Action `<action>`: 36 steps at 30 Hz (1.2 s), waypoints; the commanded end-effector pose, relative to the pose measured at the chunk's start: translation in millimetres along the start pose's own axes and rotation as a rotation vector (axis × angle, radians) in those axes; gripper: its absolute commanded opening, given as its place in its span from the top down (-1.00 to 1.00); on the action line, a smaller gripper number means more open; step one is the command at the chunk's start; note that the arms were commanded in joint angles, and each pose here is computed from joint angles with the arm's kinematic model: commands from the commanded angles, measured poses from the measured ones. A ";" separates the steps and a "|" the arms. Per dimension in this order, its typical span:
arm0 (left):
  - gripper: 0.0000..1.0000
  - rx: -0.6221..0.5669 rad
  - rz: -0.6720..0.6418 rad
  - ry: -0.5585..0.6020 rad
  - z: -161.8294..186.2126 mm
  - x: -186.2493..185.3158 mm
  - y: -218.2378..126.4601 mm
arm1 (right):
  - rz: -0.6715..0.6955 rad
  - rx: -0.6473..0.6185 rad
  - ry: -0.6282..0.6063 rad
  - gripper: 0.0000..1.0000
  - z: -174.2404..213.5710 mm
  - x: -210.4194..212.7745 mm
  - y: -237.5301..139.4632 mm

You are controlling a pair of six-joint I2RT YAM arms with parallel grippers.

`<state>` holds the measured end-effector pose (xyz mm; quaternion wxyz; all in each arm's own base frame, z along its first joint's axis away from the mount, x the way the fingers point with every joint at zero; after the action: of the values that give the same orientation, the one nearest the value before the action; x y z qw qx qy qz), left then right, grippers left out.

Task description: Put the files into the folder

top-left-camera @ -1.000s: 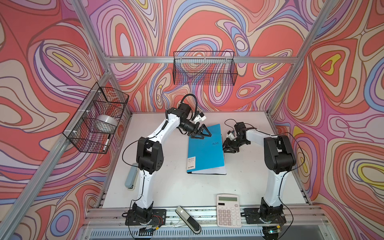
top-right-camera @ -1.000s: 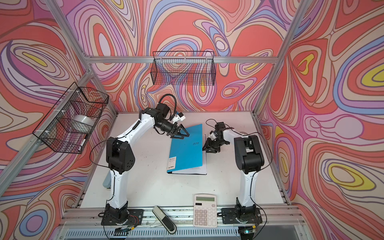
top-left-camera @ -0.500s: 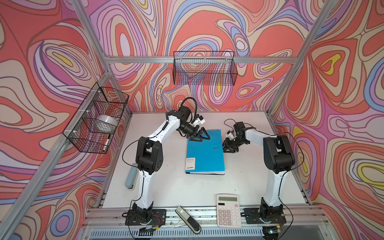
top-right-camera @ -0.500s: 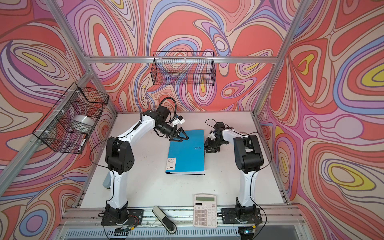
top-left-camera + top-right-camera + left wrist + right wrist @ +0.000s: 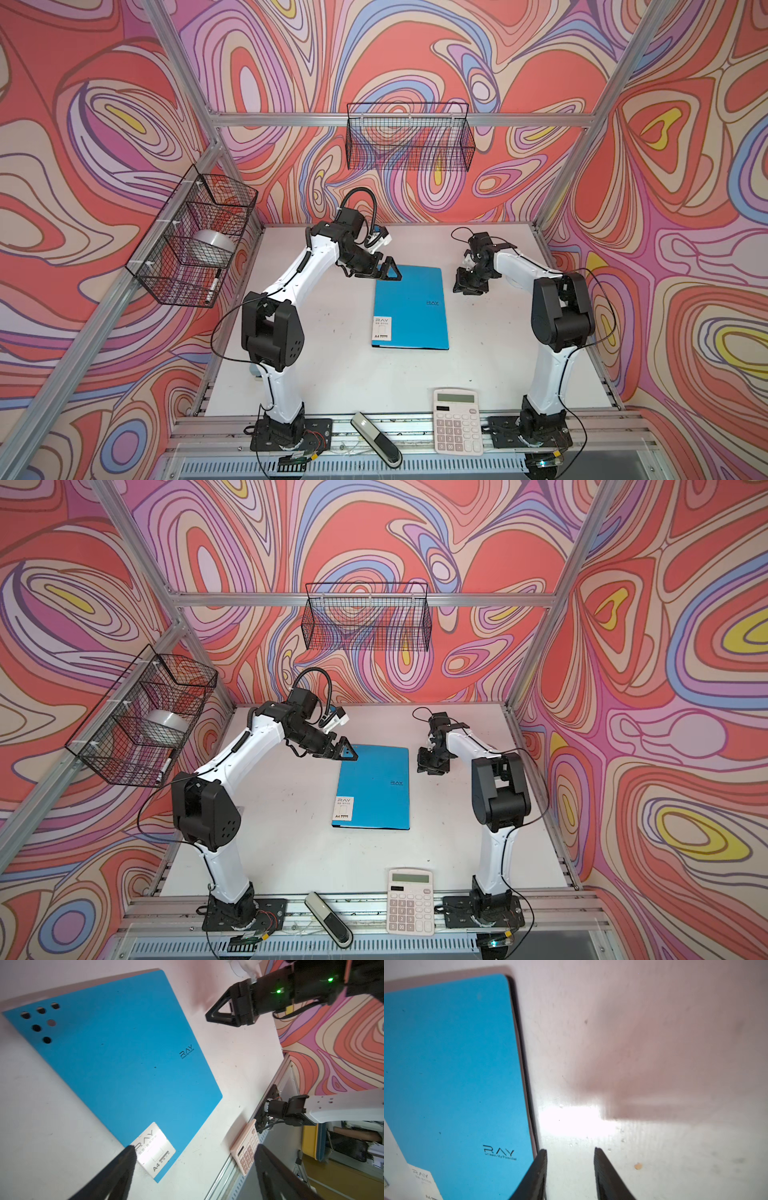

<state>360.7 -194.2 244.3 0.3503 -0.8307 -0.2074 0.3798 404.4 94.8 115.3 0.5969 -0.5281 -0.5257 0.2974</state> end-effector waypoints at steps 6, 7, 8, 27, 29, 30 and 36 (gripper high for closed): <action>-1.00 -0.125 -0.341 -0.096 32.6 65.9 -29.2 | -0.132 -0.347 -0.075 0.18 -18.6 19.5 -68.5; -1.00 -0.131 -0.407 -0.096 38.0 74.1 -31.5 | -0.170 -0.365 -0.084 0.18 -19.0 22.6 -73.5; -1.00 -0.143 -0.489 -0.103 43.8 84.1 -33.0 | -0.204 -0.378 -0.094 0.17 -19.1 25.4 -77.5; -1.00 -0.524 -0.783 -0.105 117.0 164.5 -36.3 | -0.212 -0.777 -0.287 -0.97 -10.9 -36.7 -70.5; -1.00 -0.541 -0.788 -0.102 121.0 164.4 -35.6 | -0.220 -0.789 -0.295 -0.97 -11.0 -39.5 -66.7; -1.00 -0.556 -0.789 -0.091 124.5 162.4 -34.3 | -0.215 -0.789 -0.297 -0.97 -11.7 -41.8 -65.2; -1.00 -0.646 -0.810 -0.009 135.7 143.5 -43.5 | -0.180 -0.884 -0.233 -0.97 -14.2 -69.4 -67.6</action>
<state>339.1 -18.5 122.8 0.2341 -0.7310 -0.6141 0.1835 385.6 19.9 152.6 0.3070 -0.6305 -0.7090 0.0746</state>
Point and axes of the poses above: each gripper's point midway between its finger pads, its own y axis out along the fingers, its own x axis along the line the jaws close on, z = x × y, the point moved 6 cm from there along -y, back along the fingers, and after that the axes turned 11 degrees about y, right-handed, at the moved point
